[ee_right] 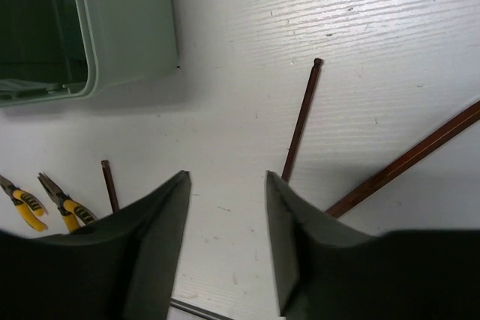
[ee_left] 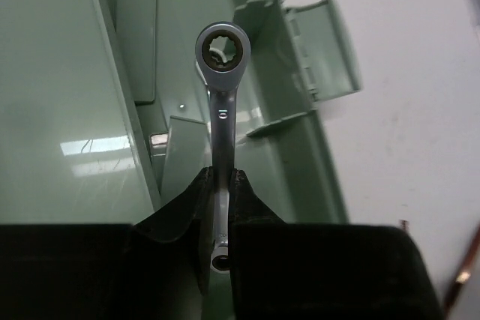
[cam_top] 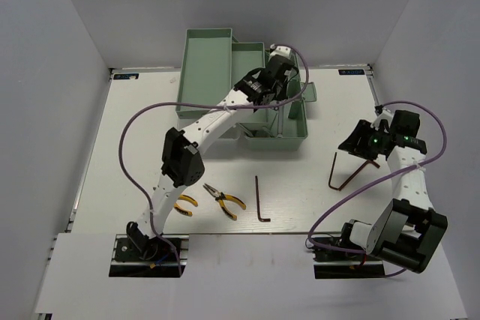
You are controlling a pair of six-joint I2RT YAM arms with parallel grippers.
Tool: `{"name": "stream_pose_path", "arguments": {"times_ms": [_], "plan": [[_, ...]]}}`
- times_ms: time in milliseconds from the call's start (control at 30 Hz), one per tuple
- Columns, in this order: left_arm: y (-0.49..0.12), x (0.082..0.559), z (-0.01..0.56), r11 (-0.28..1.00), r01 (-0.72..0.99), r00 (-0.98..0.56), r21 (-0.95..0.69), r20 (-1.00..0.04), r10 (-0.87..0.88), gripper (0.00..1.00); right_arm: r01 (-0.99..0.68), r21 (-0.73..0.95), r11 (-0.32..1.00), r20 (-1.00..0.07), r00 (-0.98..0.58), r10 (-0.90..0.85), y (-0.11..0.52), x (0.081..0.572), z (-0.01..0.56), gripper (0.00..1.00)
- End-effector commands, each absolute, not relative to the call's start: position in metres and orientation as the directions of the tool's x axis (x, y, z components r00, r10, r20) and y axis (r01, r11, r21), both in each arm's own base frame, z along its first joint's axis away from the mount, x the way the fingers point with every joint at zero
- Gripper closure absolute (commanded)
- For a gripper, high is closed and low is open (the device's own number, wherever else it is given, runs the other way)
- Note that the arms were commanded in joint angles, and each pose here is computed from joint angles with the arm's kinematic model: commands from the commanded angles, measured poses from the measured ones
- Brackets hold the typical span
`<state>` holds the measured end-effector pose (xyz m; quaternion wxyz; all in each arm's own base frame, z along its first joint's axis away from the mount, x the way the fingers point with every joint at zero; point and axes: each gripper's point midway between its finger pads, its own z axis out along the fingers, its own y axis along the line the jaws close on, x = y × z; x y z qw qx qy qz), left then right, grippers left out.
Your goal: Sort the tools into containers
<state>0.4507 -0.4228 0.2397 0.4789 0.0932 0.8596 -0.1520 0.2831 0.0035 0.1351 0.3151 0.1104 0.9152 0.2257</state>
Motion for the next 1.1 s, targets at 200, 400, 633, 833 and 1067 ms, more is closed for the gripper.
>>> {"name": "stream_pose_path", "arguments": {"times_ms": [200, 400, 633, 833, 1067], "plan": [[-0.448, 0.471, 0.221, 0.883, 0.416, -0.509, -0.216, -0.860, 0.029, 0.47, -0.008, 0.424, 0.906, -0.538, -0.806, 0.245, 0.000, 0.279, 0.124, 0.52], [-0.449, 0.467, 0.240, 0.868, 0.440, -0.487, -0.229, -0.873, 0.017, 0.27, 0.022, 0.406, 0.914, -0.429, -0.878, 0.211, 0.000, 0.276, 0.090, 0.59], [-0.441, 0.415, 0.296, 0.804, 0.546, -0.451, -0.236, -0.892, 0.044, 0.24, -0.007, 0.274, 0.962, -0.379, -0.920, 0.101, 0.009, 0.283, 0.061, 0.60], [-0.380, 0.312, 0.271, 0.783, 0.582, -0.527, -0.219, -0.835, 0.158, 0.32, 0.022, 0.152, 0.988, -0.333, -0.940, 0.072, 0.001, 0.287, 0.041, 0.60], [-0.302, 0.233, 0.186, 0.850, 0.497, -0.669, -0.176, -0.701, 0.246, 0.31, 0.028, 0.106, 0.994, -0.282, -0.958, 0.057, 0.000, 0.281, 0.026, 0.60]]}}
